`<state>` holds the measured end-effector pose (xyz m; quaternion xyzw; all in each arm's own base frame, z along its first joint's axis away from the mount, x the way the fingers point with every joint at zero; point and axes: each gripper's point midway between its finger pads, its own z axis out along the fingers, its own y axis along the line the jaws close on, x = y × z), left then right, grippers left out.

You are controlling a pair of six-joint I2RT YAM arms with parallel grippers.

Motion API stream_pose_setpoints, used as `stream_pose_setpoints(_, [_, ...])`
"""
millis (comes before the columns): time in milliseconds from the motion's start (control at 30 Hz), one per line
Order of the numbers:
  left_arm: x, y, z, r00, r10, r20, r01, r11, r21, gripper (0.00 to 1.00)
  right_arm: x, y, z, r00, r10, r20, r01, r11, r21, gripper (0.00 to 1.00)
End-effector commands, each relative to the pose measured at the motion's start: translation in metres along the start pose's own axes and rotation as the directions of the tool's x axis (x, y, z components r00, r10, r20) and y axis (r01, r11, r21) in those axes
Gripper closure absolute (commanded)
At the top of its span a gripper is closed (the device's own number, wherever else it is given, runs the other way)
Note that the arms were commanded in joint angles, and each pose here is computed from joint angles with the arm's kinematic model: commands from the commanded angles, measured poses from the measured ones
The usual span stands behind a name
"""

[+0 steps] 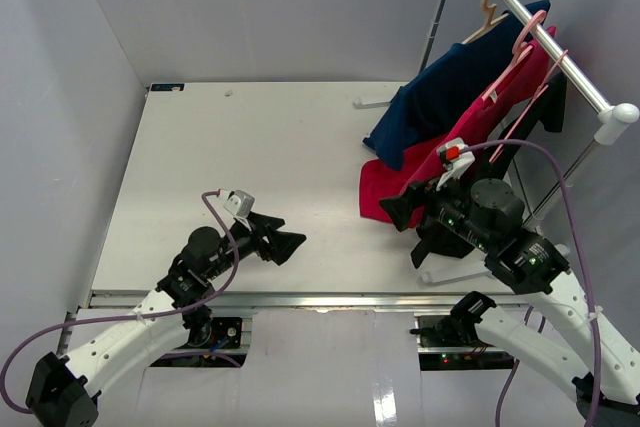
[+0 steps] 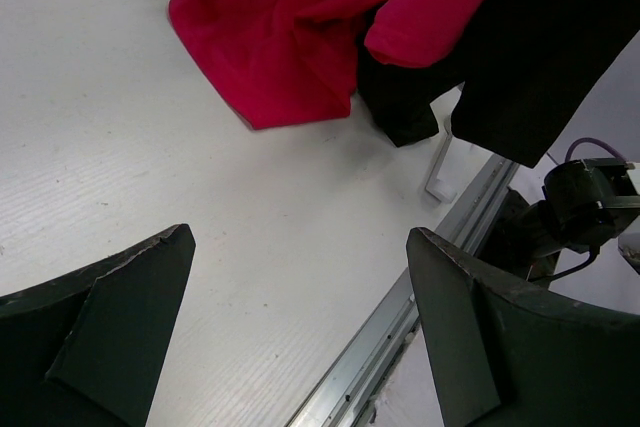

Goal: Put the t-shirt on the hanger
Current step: Reset both arms

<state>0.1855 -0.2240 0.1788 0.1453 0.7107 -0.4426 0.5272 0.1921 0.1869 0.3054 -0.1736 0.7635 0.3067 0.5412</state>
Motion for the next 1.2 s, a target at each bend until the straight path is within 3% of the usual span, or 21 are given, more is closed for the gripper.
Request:
stream_pose_setpoints(0, [-0.007,-0.011,-0.004,0.999,0.025,0.043,-0.028,0.998,0.06,0.02,0.029,0.007,0.007,0.995,-0.094,0.032,0.097,0.991,-0.092,0.1])
stream_pose_setpoints(300, [-0.019,-0.022,-0.01,0.994,0.04,0.103,-0.051,0.993,0.108,0.02,0.084,0.013,0.031,0.978,-0.205,-0.03,0.203,0.977,-0.06,0.1])
stream_pose_setpoints(500, [-0.02,-0.017,-0.011,0.993,0.043,0.107,-0.051,0.996,0.075,0.02,0.091,0.035,0.04,0.96,-0.281,0.009,0.281,0.959,0.016,0.1])
stream_pose_setpoints(733, [-0.021,-0.02,-0.013,0.993,0.043,0.109,-0.052,0.995,0.086,0.02,0.088,0.048,0.038,0.968,-0.228,0.107,0.232,0.972,-0.028,0.1])
stream_pose_setpoints(1167, [-0.023,-0.024,-0.015,0.992,0.048,0.115,-0.06,0.993,0.1,0.02,0.096,0.033,0.036,0.959,-0.244,0.144,0.245,0.969,0.013,0.1])
